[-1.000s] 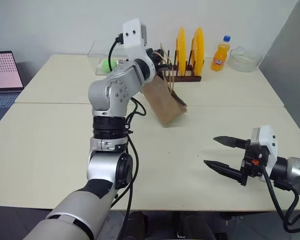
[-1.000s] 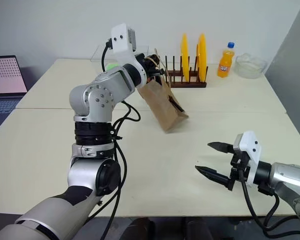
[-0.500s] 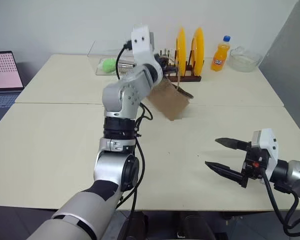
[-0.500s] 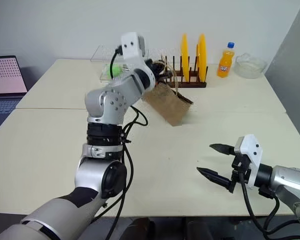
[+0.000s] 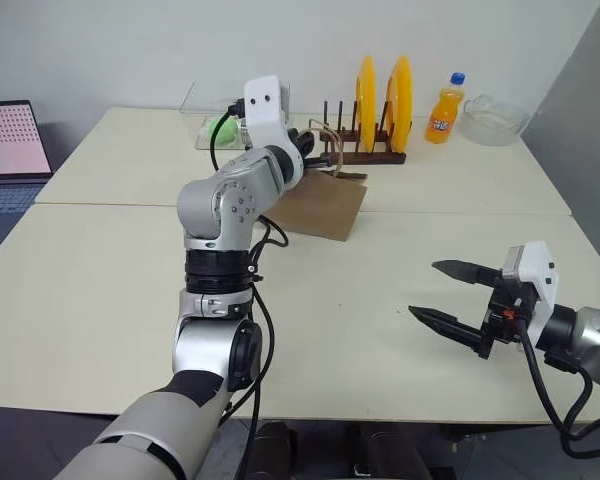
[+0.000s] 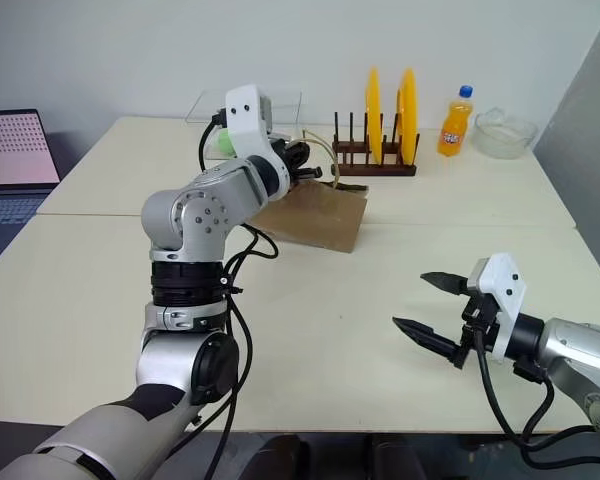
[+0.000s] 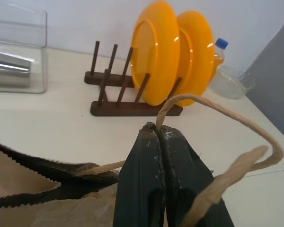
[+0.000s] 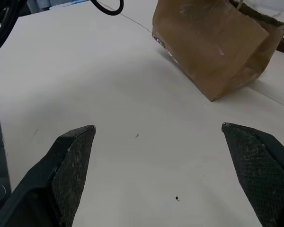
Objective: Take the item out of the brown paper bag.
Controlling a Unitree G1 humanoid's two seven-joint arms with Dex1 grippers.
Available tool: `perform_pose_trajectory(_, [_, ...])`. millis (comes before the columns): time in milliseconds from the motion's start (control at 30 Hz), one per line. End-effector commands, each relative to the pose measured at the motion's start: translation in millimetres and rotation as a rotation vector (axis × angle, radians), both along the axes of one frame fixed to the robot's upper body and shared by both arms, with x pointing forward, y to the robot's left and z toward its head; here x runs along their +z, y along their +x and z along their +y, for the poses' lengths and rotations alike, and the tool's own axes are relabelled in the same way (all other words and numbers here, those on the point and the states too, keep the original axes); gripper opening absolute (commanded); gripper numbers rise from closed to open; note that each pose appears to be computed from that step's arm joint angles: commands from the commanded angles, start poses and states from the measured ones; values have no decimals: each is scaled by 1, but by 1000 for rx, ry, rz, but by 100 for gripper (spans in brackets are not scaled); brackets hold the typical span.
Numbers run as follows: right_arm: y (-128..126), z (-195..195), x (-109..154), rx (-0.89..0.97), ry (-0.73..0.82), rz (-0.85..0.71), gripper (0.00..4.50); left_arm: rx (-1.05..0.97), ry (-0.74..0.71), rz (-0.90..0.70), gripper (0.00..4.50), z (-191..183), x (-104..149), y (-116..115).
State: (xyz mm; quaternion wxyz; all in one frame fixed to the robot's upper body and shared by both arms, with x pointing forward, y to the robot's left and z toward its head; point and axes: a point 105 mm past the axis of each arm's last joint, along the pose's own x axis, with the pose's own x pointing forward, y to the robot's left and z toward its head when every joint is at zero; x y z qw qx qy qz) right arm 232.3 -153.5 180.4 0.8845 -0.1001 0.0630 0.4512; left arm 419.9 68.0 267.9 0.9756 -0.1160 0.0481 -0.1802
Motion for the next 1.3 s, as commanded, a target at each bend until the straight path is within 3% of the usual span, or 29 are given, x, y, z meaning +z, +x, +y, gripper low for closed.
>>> perform_pose_trajectory(33, [-3,9,10,32,7,-39,450,-12,3,-47,5,1,11,-6])
perform_pose_trajectory(633, [8,14,17,11,36,-68,450,85,56,53,5,28,-20,-6])
perform_pose_trajectory(1000, [8,16,19,10,44,-76,450,112,73,26,5,37,-22,-3])
perform_pose_trajectory(1100, [9,17,19,11,47,-76,450,108,66,16,61,38,-22,-3])
perform_pose_trajectory(1300, [10,18,18,14,51,-75,450,139,137,-19,239,47,-24,-5])
